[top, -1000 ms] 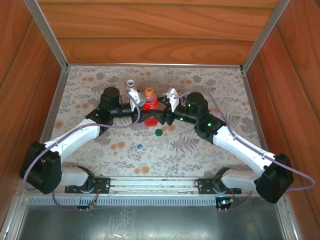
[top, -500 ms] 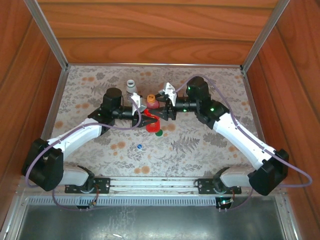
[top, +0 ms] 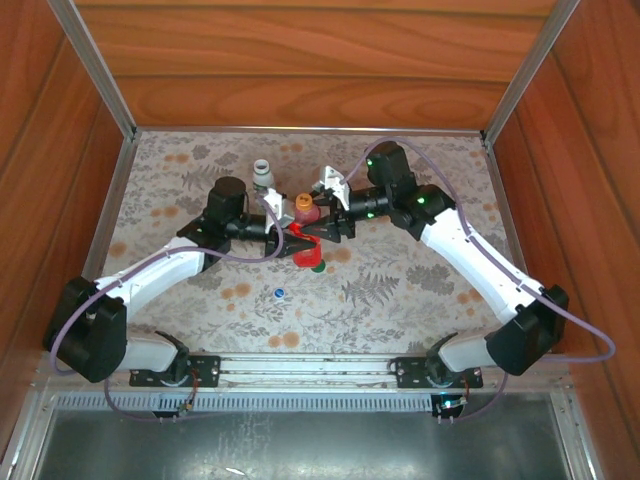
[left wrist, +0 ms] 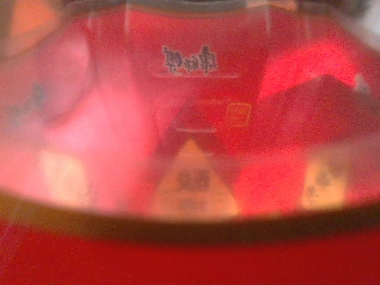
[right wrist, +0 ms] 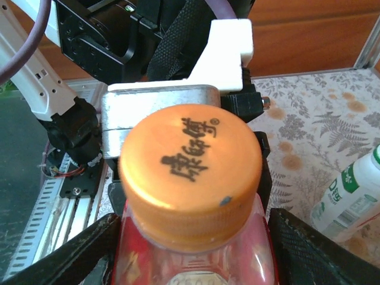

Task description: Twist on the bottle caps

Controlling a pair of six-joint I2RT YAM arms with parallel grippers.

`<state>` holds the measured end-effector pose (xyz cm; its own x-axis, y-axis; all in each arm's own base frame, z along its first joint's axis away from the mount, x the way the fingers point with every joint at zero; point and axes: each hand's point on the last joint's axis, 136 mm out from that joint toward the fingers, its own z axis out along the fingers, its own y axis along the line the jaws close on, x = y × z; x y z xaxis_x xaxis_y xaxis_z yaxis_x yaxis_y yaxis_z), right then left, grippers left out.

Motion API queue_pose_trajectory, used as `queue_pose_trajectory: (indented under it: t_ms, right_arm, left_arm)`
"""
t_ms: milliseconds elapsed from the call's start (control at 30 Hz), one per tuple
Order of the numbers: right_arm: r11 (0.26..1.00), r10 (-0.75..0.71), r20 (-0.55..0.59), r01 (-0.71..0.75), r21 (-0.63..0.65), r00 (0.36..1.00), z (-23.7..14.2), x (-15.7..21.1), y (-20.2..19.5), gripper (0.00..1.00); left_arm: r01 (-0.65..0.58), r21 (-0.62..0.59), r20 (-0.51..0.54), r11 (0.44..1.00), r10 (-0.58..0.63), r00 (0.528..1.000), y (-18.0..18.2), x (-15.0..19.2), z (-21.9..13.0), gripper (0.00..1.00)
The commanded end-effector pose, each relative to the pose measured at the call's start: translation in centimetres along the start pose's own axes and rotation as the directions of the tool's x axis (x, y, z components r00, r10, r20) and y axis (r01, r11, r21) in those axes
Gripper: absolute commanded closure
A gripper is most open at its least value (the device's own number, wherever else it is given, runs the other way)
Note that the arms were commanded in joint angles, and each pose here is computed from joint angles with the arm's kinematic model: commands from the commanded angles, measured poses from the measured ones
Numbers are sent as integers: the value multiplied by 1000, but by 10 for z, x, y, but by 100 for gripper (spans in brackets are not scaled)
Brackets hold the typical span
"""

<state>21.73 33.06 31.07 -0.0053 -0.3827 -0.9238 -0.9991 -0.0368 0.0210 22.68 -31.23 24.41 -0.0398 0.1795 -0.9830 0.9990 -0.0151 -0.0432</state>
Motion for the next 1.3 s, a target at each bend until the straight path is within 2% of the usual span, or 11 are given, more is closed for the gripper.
queue_pose_trajectory:
  t_ms: [0,167,267,300,467,567,833,933,1067,1200,1267]
  right_arm:
    - [996,20,-8,-21,-83,1000,5,4,11,34]
    - [997,19,-8,-20,-78,1000,4,4,8,50]
    - [998,24,-2,-24,-62,1000,1,1,7,54]
    - [998,26,3,-25,-52,1000,0,1,6,55]
    - [999,35,12,-35,-8,999,-3,6,1,56]
    - [998,53,-4,-53,31,999,-4,15,-4,57]
    - [958,93,10,-92,272,996,-11,38,-48,58]
    - [916,89,39,-97,390,995,-16,38,-74,58]
    - [795,119,47,-123,594,992,-28,47,-121,58]
    - [688,117,113,-162,708,987,-45,52,-149,57]
    - [659,125,142,-189,728,982,-56,56,-154,57]
  left_arm:
    - [-40,17,23,999,40,999,-6,-8,-2,49]
    - [-44,3,20,999,44,999,-5,-7,-3,46]
    - [-48,-21,14,999,48,999,-3,-6,-4,42]
    - [-48,-33,9,998,49,999,-1,-4,-4,37]
    - [-57,-81,4,995,57,998,4,-6,-6,13]
    - [-73,-127,3,989,74,997,7,-11,-11,4]
    - [-85,-275,-32,958,80,996,17,-1,-25,0]
    - [-79,-345,-57,935,63,996,22,11,-33,0]
    - [-73,-472,-84,879,37,996,34,23,-50,0]
    - [-43,-593,-104,804,-23,994,54,35,-63,0]
    - [-41,-601,-116,798,-37,993,58,41,-62,0]
